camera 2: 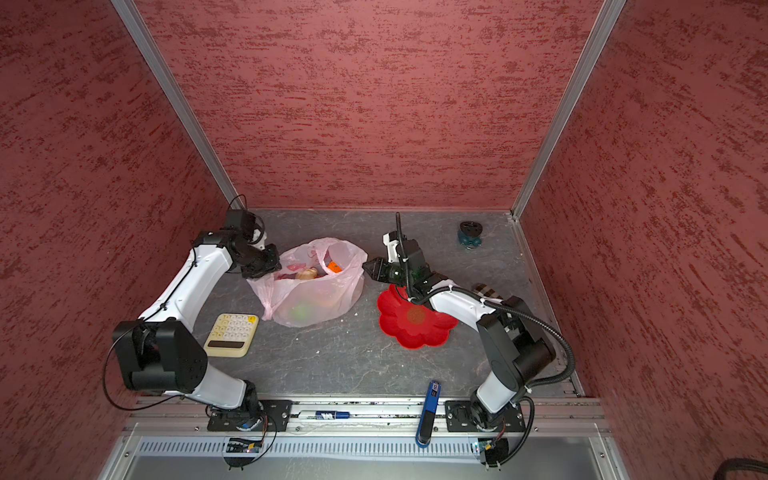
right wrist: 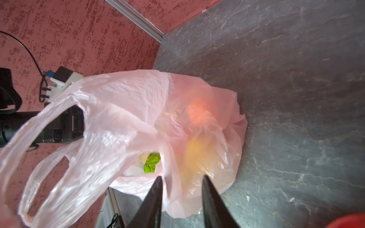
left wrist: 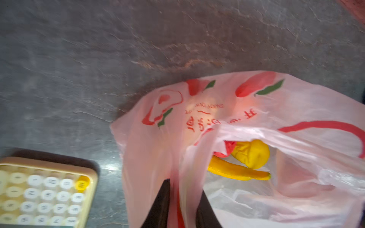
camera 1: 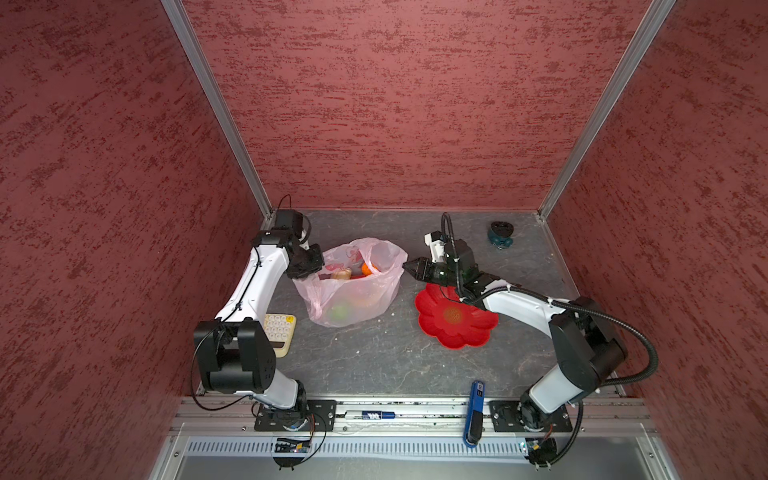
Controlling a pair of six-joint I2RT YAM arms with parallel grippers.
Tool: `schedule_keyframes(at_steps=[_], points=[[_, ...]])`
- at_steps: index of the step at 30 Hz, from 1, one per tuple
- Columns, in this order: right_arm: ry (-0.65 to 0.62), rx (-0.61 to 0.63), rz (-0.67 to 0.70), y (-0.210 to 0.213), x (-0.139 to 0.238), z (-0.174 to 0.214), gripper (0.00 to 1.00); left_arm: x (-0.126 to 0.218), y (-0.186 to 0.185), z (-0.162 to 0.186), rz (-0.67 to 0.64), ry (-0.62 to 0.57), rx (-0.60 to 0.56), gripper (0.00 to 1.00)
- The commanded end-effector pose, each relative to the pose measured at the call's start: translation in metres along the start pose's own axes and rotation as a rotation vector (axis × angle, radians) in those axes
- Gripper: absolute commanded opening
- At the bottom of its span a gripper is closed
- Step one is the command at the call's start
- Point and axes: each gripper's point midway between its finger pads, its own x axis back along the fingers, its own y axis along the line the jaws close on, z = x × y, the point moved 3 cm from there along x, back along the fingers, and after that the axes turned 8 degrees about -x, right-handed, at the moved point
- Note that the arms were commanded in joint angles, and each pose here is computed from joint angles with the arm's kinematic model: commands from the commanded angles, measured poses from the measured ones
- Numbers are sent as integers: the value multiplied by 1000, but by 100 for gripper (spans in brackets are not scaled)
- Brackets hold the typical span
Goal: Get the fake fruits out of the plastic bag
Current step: 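Release the handle and move the right gripper over the bag opening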
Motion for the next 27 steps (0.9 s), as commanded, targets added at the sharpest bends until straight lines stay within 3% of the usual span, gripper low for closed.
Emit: schedule_keyframes(at_steps=[1, 7, 13, 17, 21, 27], points=[[-10, 39, -36, 24, 22, -5, 46, 7, -28, -12, 162, -50, 5, 22], [-94, 134, 26, 64, 81, -16, 50, 16, -33, -14, 180, -68, -8, 22], [-146, 236, 9, 126, 106, -32, 26, 15, -38, -10, 196, -69, -19, 22], [-98, 316, -53, 170, 77, -30, 20, 18, -41, -6, 213, -78, -15, 22], [21, 340, -69, 186, 18, -15, 17, 22, -41, 0, 215, -84, -18, 21], [176, 382, 11, 178, -50, 18, 15, 28, -42, 3, 225, -101, -18, 21]])
